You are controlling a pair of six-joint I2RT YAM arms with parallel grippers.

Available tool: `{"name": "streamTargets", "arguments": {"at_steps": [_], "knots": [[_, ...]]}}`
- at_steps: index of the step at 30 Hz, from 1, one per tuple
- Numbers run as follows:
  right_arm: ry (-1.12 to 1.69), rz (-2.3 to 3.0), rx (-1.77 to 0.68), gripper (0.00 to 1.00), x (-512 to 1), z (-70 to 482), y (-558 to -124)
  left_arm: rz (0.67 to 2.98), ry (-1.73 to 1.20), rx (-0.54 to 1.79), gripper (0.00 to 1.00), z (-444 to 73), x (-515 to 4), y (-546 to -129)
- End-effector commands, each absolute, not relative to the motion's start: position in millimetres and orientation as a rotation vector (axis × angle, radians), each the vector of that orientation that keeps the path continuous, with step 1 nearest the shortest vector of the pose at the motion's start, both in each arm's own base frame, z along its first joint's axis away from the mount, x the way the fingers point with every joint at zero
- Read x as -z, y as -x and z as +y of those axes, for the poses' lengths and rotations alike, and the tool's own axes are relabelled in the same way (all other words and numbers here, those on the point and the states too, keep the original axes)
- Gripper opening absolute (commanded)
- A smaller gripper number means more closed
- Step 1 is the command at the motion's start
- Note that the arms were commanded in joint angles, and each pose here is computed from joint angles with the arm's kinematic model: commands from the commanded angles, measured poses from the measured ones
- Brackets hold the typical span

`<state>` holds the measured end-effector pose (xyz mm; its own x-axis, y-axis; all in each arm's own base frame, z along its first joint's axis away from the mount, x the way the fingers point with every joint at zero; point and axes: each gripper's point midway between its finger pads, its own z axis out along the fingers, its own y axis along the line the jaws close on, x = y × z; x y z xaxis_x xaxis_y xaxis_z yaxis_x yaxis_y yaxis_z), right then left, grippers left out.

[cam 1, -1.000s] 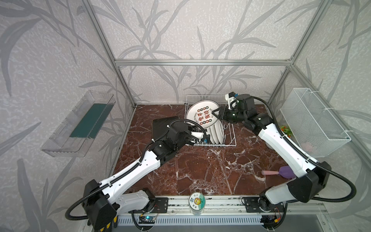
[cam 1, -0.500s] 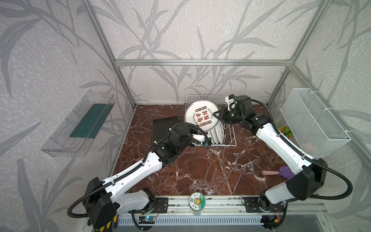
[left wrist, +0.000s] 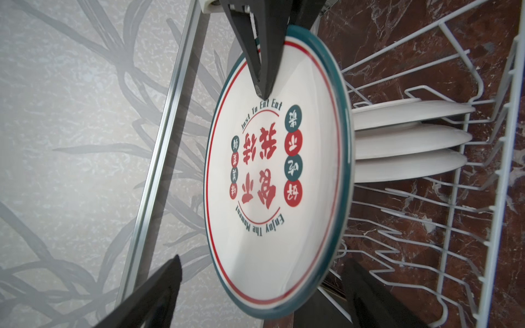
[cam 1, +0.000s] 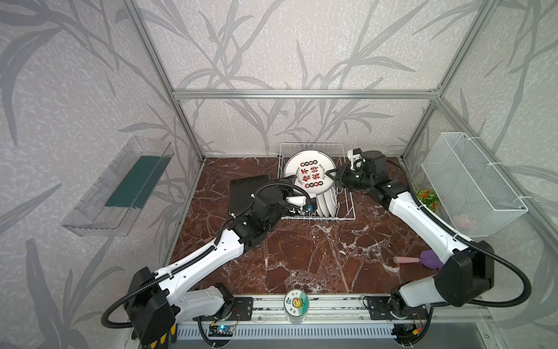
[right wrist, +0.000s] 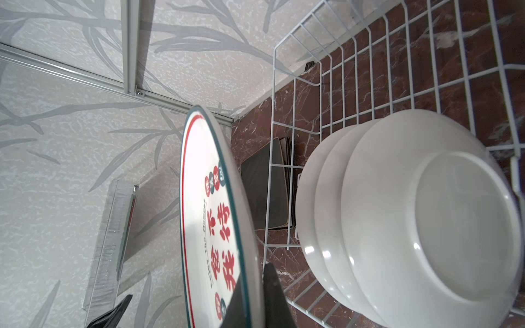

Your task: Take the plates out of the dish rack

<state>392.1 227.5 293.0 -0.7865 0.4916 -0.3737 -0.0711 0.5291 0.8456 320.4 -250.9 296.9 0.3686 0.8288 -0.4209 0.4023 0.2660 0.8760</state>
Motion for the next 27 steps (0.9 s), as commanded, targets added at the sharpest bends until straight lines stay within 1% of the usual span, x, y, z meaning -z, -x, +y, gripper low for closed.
{"name": "streamTargets", "arguments": {"at_steps": [1, 3, 7, 13, 15, 16, 20, 23, 27], "knots": [[-0.272, 2.027, -1.308, 0.00, -338.6, 221.6, -389.3, 1.288, -1.213, -0.291, 0.91, -245.5, -327.6, -313.7], [-0.279, 2.020, -1.299, 0.00, -339.1, 217.0, -388.8, 1.326, -1.158, -0.217, 0.91, -241.8, -335.1, -312.4], [-0.264, 2.009, -1.279, 0.00, -340.2, 211.3, -386.9, 1.407, -0.998, 0.025, 0.93, -234.6, -361.9, -309.3], [-0.232, 1.985, -1.230, 0.00, -341.6, 204.4, -382.1, 1.512, -0.770, 0.390, 0.93, -217.5, -394.1, -313.6], [-0.204, 1.971, -1.216, 0.00, -343.8, 203.4, -380.2, 1.557, -0.684, 0.501, 0.97, -211.9, -399.2, -319.5], [-0.187, 1.966, -1.209, 0.00, -344.7, 203.3, -378.9, 1.582, -0.633, 0.555, 0.99, -209.0, -400.9, -323.4], [-0.139, 1.923, -1.196, 0.00, -348.5, 202.1, -375.1, 1.635, -0.497, 0.802, 0.99, -207.1, -401.7, -336.3], [-0.105, 1.887, -1.191, 0.00, -351.4, 201.5, -372.0, 1.695, -0.471, 0.943, 0.99, -211.3, -395.2, -342.1], [-0.065, 1.850, -1.189, 0.00, -353.5, 201.6, -368.4, 1.820, -0.492, 1.067, 0.99, -222.2, -376.2, -347.9]]}}
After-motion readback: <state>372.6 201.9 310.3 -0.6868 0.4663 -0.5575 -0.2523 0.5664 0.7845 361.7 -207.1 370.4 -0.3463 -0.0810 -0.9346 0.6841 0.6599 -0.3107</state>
